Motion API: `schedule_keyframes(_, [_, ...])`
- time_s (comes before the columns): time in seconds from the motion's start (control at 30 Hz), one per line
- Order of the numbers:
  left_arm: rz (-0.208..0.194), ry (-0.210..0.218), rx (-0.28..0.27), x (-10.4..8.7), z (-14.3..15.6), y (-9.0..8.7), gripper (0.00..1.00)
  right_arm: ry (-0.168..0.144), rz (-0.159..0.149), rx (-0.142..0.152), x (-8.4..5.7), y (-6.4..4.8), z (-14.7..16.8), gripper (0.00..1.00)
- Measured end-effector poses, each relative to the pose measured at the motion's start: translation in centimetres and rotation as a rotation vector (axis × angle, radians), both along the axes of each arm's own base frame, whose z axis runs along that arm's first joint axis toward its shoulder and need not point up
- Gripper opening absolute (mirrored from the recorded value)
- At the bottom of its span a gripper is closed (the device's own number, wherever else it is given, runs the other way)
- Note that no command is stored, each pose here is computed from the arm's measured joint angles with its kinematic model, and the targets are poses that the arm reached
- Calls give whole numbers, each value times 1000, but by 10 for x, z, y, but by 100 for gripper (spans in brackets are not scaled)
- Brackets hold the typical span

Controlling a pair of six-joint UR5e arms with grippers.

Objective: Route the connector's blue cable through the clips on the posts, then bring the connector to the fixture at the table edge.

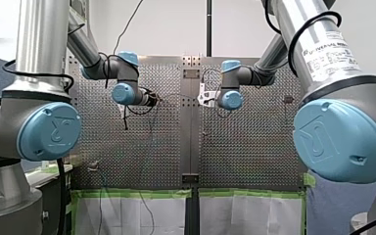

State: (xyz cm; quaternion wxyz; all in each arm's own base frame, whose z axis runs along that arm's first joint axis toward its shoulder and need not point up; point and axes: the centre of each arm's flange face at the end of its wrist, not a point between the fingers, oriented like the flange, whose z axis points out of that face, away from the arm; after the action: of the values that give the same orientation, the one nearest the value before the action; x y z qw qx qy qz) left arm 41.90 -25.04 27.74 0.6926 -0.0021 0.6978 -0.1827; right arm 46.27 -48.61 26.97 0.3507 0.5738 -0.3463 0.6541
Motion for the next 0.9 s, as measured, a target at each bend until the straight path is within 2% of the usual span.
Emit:
schedule_keyframes(0.4, [0, 2, 1, -1, 0, 0, 100, 2, 0, 4, 0, 0, -1, 0])
schedule_keyframes(0.57, [12, 7, 27, -3, -1, -2, 100, 3, 0, 5, 0, 0, -1, 0])
schedule_keyframes(0.67, [18, 13, 54, -8, -1, -7, 100, 3, -1, 5, 0, 0, -1, 0])
schedule_keyframes(0.9, [22, -22, 98, -9, 11, -30, 100, 3, 1, 4, 0, 1, -1, 0])
